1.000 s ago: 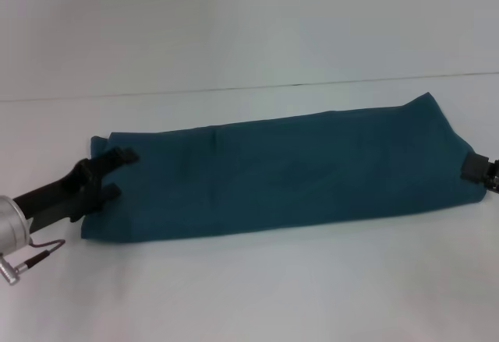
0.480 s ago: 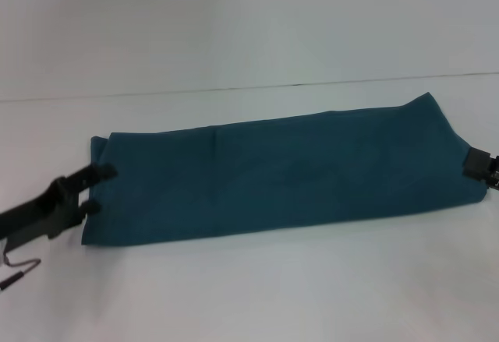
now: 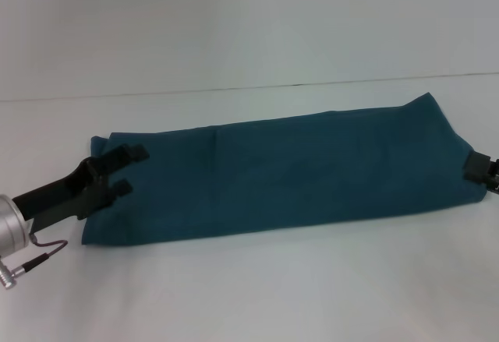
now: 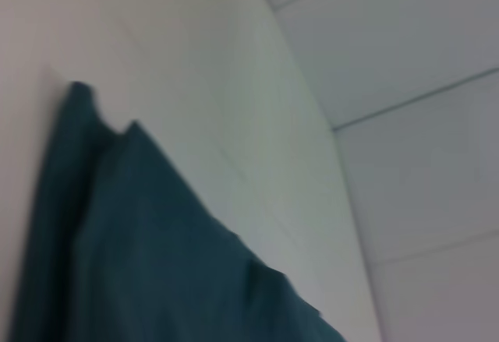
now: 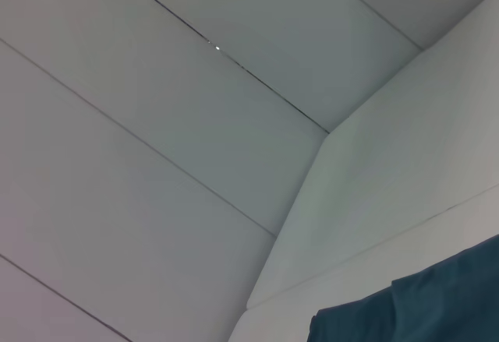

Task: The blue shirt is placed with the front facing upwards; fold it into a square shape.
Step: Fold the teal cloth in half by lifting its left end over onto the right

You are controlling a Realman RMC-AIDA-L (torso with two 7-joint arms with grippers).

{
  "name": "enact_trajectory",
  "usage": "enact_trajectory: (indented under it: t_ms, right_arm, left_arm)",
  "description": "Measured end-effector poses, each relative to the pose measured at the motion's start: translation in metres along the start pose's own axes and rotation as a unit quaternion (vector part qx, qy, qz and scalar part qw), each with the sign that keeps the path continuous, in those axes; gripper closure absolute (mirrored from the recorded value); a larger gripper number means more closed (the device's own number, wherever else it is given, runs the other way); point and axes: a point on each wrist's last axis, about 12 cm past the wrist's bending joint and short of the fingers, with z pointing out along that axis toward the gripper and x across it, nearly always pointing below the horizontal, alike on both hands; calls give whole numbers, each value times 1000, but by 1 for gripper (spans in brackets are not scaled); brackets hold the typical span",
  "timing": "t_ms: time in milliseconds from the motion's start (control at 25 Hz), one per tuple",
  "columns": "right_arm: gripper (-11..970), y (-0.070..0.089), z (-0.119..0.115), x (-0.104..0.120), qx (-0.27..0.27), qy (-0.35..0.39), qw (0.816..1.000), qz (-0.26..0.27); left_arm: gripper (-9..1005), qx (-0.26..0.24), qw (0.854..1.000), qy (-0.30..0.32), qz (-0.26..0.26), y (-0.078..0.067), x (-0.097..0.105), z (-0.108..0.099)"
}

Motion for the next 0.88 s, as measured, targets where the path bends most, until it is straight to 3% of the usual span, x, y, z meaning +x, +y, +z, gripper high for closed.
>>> enact_trajectory:
  t_ms: [440,640,680,880]
  right_arm:
    - [77,0,-1,2,-1,-1,1000,5]
    - [77,0,-1,2,-2,0,1000,9]
    - [77,0,-1,2,-3,0,1000,9]
    - [77,0,-1,2,-3,4,1000,9]
  left_arm:
    - [95,-78,995,-13,-58,31,14,-6]
    - [94,-61,997,-13,-55,28,12,-11]
    - [94,-42,998,-16,-45,20,5,-16]
    - [95,-30,999,-19,-41,11,-9,-16]
